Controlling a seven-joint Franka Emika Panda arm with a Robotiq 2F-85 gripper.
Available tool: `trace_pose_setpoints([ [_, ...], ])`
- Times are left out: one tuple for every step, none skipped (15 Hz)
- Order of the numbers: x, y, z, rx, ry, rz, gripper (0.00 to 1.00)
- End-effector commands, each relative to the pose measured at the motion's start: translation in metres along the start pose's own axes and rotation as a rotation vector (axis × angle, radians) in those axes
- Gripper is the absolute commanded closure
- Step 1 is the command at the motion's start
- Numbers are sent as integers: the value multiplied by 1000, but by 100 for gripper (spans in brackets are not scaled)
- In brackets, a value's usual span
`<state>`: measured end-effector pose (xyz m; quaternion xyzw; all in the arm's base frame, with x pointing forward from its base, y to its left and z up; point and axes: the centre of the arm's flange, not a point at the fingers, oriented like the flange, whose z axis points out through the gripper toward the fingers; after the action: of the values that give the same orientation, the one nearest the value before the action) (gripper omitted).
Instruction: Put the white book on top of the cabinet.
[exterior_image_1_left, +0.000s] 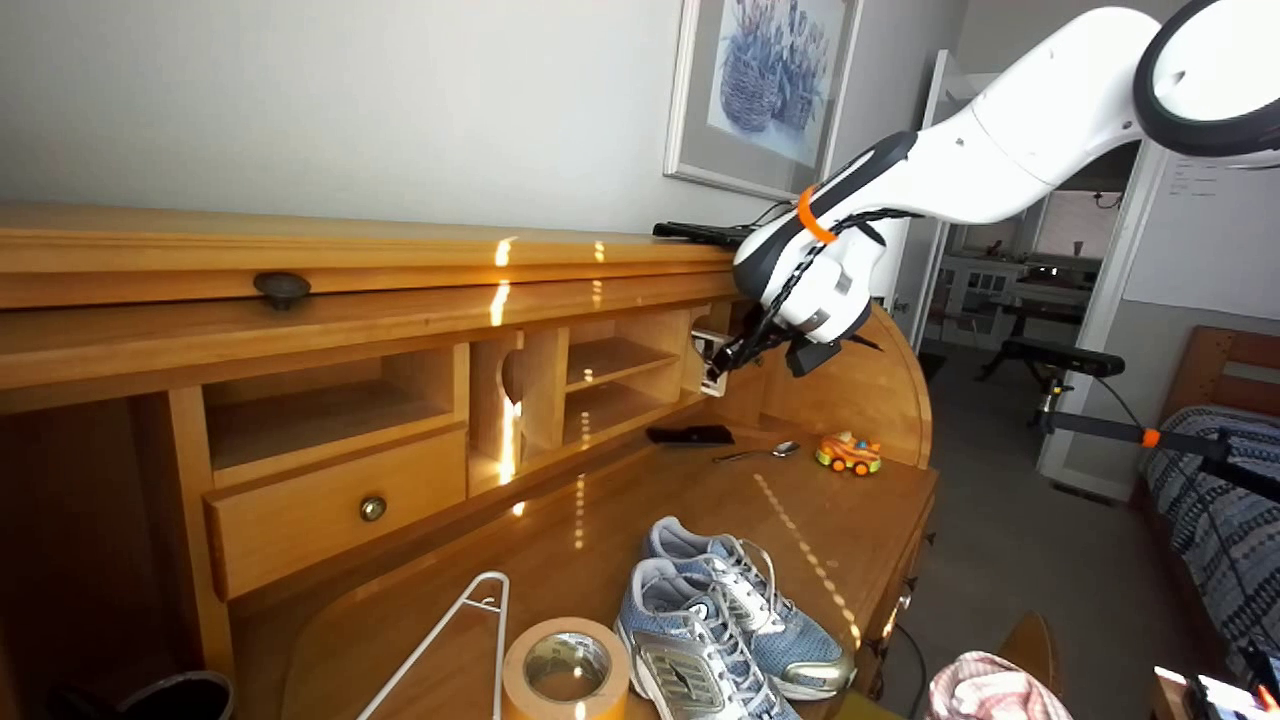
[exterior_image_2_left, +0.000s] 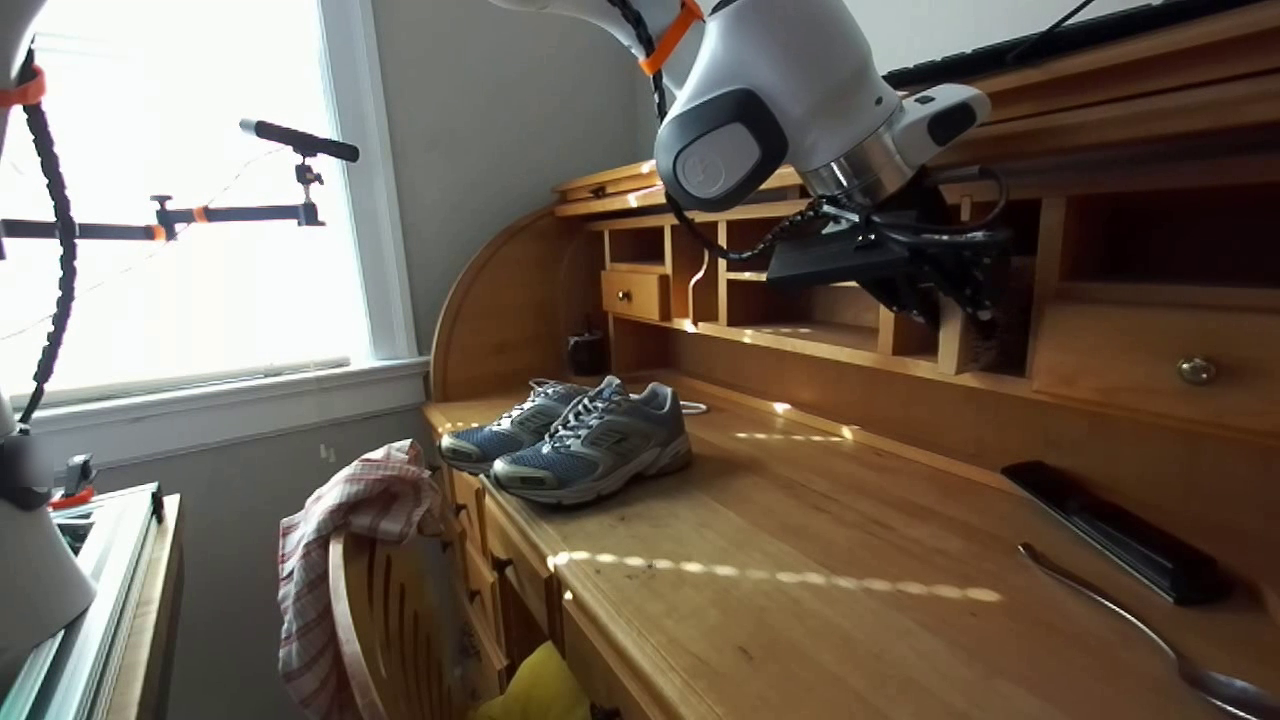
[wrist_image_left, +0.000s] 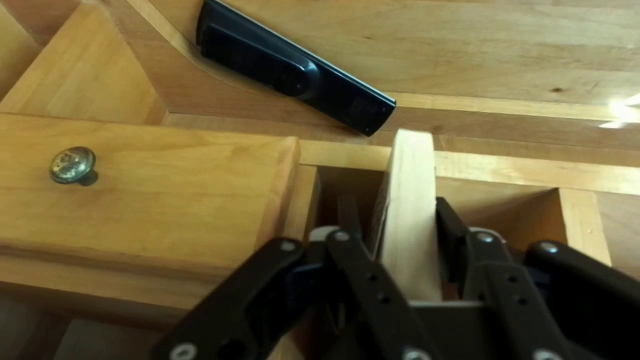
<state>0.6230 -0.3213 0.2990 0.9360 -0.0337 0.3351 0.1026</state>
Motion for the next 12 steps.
trace_pose_setpoints([
  [1, 2, -1, -18, -1, 30, 90],
  [0, 3, -4, -18, -4, 35, 97],
  [-2, 3, -6, -20, -10, 43, 100],
  [-4, 3, -8, -21, -17, 48, 95],
  [-6, 4, -11, -24, -27, 55, 95],
  [-8, 5, -15, -28, -36, 60, 95],
  [-10, 6, -18, -34, -43, 63, 95],
  [-12, 7, -23, -36, -54, 69, 95],
  [-14, 9, -29, -43, -64, 71, 95],
  [-16, 10, -33, -46, -77, 71, 95],
  [-19, 10, -40, -43, -92, 68, 95],
  [-22, 9, -47, -40, -114, 63, 95],
])
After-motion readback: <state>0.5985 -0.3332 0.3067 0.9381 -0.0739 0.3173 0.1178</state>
